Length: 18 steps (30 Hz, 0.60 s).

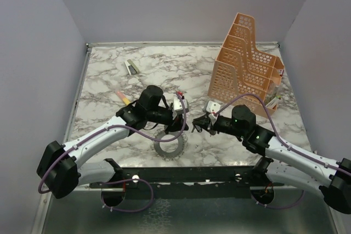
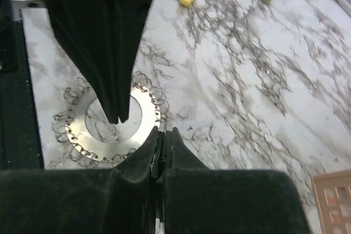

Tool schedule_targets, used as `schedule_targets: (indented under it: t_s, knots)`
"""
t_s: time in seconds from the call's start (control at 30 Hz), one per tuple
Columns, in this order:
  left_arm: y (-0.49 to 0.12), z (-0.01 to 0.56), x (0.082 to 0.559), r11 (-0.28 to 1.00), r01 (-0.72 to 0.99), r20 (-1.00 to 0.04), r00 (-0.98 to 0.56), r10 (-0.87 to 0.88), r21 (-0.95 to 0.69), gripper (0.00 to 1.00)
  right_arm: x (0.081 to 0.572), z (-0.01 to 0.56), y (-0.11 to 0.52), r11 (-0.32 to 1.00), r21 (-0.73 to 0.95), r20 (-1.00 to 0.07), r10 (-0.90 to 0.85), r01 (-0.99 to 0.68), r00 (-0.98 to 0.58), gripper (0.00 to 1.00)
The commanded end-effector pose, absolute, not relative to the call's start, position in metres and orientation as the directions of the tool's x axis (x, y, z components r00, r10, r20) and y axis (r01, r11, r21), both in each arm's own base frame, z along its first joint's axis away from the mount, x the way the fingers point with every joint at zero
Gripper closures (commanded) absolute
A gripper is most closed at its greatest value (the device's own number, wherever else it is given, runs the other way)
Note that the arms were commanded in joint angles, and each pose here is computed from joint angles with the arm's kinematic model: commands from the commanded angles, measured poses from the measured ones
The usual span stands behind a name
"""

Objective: Remove the keys from the keyring

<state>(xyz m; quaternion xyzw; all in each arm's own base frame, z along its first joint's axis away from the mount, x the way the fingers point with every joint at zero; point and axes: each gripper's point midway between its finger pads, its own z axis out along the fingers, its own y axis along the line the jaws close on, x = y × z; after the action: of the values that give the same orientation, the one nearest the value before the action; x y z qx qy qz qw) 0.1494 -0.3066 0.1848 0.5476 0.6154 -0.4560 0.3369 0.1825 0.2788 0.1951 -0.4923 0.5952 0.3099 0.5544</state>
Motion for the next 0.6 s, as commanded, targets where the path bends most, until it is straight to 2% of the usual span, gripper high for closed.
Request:
schedule_targets:
  t_s: [0.0,0.2,0.3,0.57]
  knots:
    - [-0.294,0.184,0.192,0.260,0.960,-0.907,-0.201,0.370,-0.107,0.90,0.218,0.173,0.264,0.534,-0.131,-0.960,-0.280,-0.836,-0.029,1.00]
    - [-0.259,0.190,0.244,0.589,0.808,-0.909,-0.251,0.332,-0.008,0.77,0.257,0.138,0.244,0.730,-0.113,-0.924,-0.326,-0.674,-0.198,0.99]
    - [-0.237,0.198,0.263,0.713,0.701,-0.920,-0.269,0.286,0.016,0.66,0.273,0.121,0.239,0.787,-0.105,-0.906,-0.327,-0.607,-0.268,0.99]
    - [-0.182,0.233,0.285,0.887,0.458,-0.960,-0.214,0.178,0.062,0.48,0.307,0.103,0.239,0.869,-0.028,-0.894,-0.243,-0.494,-0.377,0.98]
